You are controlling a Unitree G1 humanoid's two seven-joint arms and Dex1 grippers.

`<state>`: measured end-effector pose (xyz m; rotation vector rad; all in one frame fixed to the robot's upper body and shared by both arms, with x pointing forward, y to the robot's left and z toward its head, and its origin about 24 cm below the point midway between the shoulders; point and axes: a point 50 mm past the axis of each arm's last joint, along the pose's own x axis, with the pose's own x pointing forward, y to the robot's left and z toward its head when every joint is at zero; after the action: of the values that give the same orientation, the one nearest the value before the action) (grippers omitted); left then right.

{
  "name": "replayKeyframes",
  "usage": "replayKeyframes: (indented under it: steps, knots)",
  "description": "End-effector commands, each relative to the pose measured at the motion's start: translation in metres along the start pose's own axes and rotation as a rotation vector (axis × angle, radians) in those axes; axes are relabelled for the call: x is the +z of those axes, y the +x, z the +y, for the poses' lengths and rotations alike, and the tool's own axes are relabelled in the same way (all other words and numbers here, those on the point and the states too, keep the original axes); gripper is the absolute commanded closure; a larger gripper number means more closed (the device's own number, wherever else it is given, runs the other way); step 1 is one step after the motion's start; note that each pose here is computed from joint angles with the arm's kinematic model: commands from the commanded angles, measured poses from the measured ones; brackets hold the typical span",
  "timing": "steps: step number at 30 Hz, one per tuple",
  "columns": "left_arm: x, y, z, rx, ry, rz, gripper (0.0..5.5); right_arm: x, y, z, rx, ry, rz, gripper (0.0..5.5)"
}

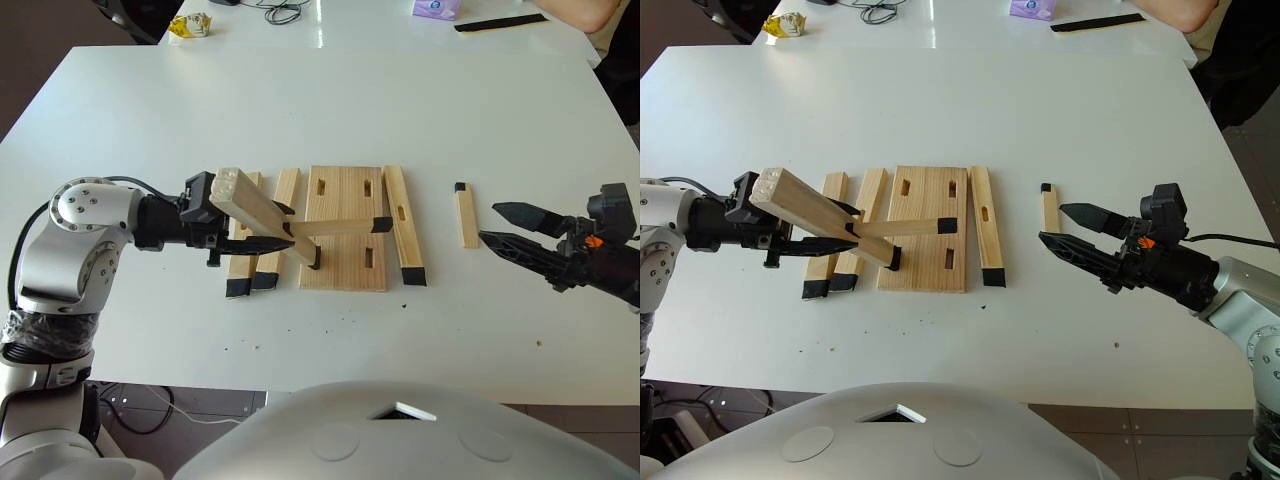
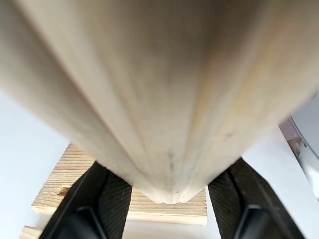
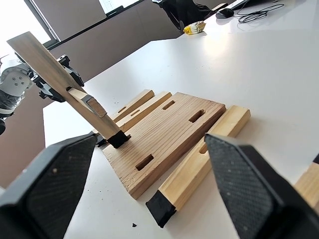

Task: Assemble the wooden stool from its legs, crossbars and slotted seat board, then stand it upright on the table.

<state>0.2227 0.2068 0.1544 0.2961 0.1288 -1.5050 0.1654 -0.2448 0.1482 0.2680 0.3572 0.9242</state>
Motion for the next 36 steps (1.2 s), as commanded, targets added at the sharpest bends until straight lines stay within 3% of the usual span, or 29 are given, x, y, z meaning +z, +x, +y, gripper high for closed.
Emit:
replayKeyframes:
  steps: [1, 12, 24, 36]
  knots:
    - [-0.012, 0.002, -0.001, -0.013, -0.018, 0.076, 3.44, 0.002, 0.003, 0.002, 0.013, -0.01, -0.005, 1.53]
    - [-0.005, 0.01, 0.016, 0.036, -0.051, 0.205, 3.44, 0.001, 0.003, 0.004, 0.004, -0.01, -0.014, 1.53]
    - [0.01, 0.009, 0.033, 0.079, -0.082, 0.178, 3.44, 0.003, 0.003, 0.004, 0.0, -0.02, -0.019, 1.53]
    - [0.017, 0.008, 0.037, 0.054, 0.018, 0.165, 3.44, 0.005, 0.005, 0.003, 0.01, -0.028, -0.016, 1.53]
